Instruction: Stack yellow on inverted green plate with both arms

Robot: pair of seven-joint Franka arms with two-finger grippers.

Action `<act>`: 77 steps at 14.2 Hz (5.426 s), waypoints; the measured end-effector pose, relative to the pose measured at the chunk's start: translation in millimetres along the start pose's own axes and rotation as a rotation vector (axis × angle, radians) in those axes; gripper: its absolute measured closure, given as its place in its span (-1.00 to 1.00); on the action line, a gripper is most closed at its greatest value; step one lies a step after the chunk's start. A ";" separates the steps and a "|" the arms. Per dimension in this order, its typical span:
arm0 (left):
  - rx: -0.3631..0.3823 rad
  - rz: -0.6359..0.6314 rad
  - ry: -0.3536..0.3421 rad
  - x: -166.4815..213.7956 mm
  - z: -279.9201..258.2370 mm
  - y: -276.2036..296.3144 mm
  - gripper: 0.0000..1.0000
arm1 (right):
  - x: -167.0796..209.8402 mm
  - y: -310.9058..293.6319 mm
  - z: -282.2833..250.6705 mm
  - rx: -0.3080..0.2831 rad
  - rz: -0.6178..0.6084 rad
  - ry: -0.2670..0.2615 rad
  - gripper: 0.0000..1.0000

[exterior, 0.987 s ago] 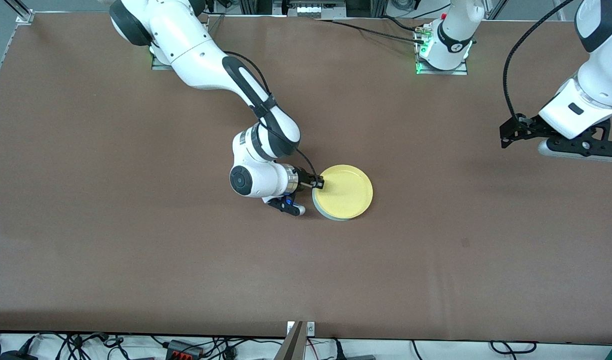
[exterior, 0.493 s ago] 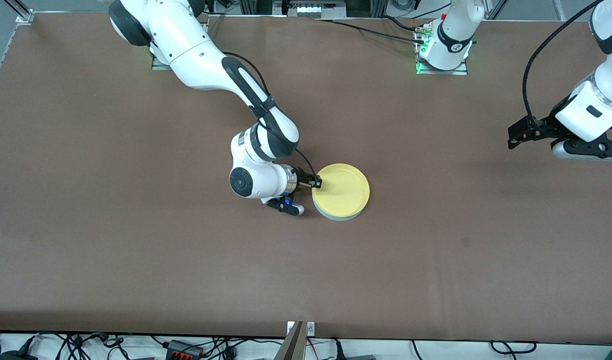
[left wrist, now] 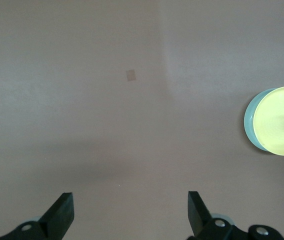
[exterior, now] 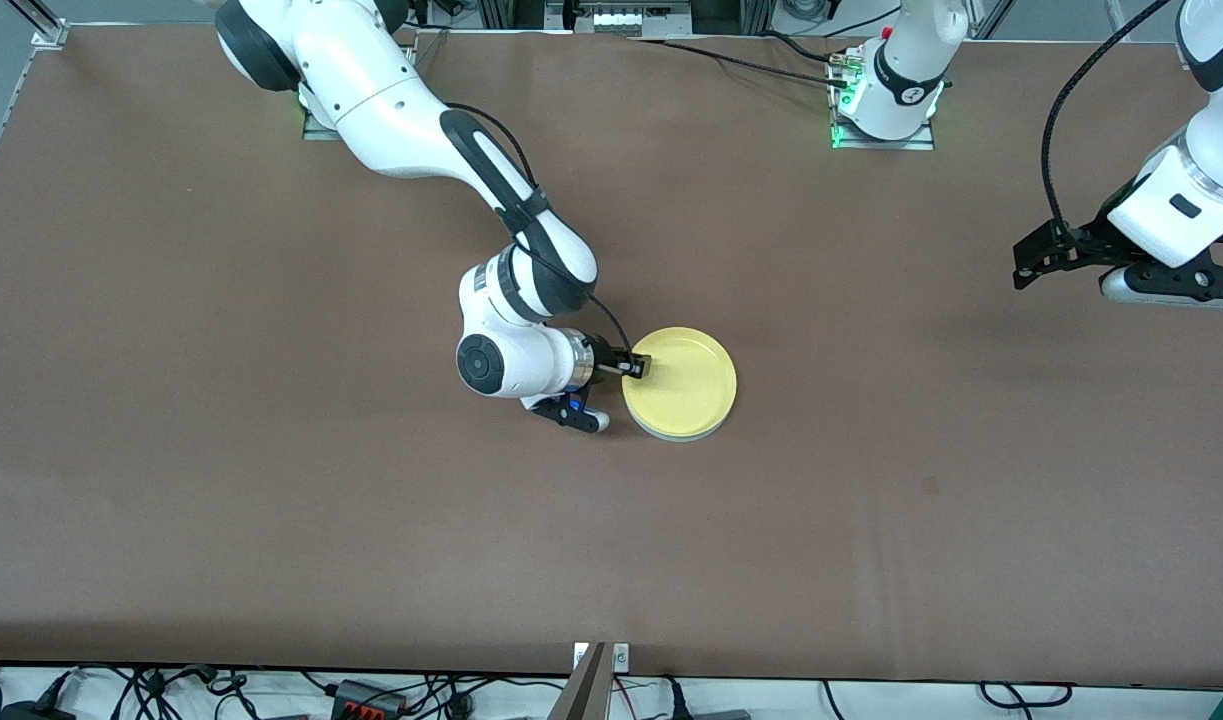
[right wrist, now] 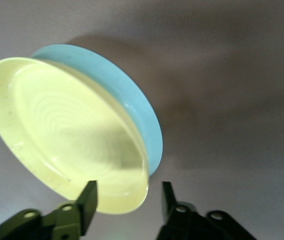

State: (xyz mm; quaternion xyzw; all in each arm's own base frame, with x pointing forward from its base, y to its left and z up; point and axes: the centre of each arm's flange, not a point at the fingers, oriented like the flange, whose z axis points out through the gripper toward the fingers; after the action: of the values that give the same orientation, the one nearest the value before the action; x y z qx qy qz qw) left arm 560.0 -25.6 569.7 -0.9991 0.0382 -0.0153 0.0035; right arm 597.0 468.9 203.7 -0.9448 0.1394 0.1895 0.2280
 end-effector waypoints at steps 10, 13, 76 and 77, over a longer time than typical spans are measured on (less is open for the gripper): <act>0.012 0.028 -0.037 -7.5 -6.0 2.5 -1.00 | 19.2 50.0 -242.3 -0.283 -0.110 0.168 -1.00; 0.013 0.029 -0.035 -9.3 -11.2 3.3 -1.00 | 37.6 102.8 -314.5 -0.274 -0.101 0.164 -1.00; 0.013 0.056 -0.037 -9.3 -11.4 16.6 -1.00 | -95.3 314.3 -540.9 -0.473 -0.223 0.395 -1.00; 0.013 0.056 -0.037 -9.3 -11.4 16.7 -1.00 | -95.3 314.3 -540.9 -0.473 -0.223 0.395 -1.00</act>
State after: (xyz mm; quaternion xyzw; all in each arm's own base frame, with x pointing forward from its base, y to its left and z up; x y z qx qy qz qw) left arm 549.0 -41.7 580.7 -0.9977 0.0660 0.0031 0.0112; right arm 561.6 -45.2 570.9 -0.9995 0.0290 0.0035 -0.0099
